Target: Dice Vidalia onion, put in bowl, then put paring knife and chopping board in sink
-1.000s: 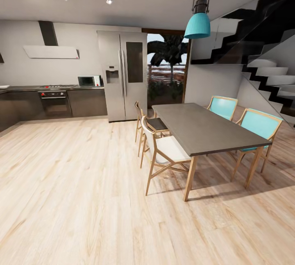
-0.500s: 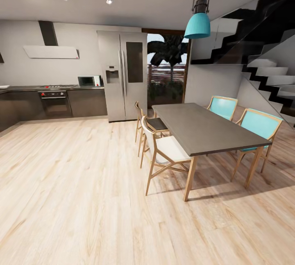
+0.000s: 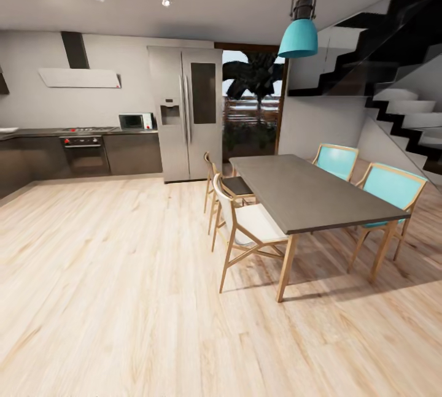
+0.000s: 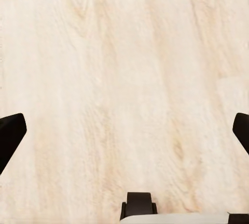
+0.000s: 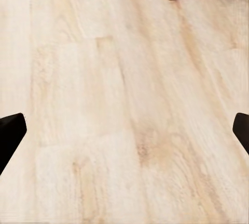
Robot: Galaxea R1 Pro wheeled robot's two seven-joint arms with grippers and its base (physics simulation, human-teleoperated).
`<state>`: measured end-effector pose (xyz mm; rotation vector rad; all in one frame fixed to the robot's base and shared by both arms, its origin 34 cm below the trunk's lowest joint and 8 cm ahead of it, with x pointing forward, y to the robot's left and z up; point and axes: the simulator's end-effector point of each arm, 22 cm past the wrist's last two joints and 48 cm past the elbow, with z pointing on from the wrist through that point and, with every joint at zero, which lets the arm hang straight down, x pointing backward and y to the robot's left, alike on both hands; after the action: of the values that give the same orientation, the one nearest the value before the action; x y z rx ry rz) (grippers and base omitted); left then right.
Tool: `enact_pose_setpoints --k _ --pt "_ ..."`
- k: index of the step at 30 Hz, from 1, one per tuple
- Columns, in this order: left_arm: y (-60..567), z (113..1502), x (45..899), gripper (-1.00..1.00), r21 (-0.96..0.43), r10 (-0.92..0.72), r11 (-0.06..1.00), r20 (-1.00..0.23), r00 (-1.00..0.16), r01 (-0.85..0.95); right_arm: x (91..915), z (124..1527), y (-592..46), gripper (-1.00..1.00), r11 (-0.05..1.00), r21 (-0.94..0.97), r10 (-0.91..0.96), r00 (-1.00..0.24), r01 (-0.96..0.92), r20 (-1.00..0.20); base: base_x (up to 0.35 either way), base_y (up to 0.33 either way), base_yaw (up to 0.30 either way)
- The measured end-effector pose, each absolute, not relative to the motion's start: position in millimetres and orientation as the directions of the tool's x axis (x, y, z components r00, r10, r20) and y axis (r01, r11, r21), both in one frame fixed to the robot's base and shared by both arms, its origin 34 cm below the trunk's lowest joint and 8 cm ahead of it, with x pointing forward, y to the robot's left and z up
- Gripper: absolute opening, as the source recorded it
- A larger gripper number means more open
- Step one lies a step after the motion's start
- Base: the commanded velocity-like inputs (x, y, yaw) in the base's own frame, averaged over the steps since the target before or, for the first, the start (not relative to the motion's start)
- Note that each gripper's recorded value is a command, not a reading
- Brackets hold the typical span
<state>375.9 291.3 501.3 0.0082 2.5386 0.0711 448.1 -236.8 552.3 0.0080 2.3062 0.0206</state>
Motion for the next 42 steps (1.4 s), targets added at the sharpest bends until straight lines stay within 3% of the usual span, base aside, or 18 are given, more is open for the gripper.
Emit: enact_pose_setpoints --k 11,32,42 --pt "290.9 500.7 374.0 1.0 0.05 0.021 0.999 -0.565 -0.825 -0.008 442.8 548.6 -236.1 1.0 1.0 0.018 0.014 -0.678 0.001 -0.735 0.218 0.014 0.265" --pt "290.5 500.5 374.0 1.0 0.049 0.021 0.999 -0.565 -0.825 -0.008 442.4 548.2 -236.1 1.0 1.0 0.018 0.014 -0.678 0.001 -0.735 0.198 0.208 0.279" --pt "290.1 500.2 373.3 1.0 0.048 0.021 0.999 -0.564 -0.826 -0.007 442.4 548.4 -236.1 1.0 1.0 0.018 0.014 -0.678 0.001 -0.735 0.26 0.047 0.279"
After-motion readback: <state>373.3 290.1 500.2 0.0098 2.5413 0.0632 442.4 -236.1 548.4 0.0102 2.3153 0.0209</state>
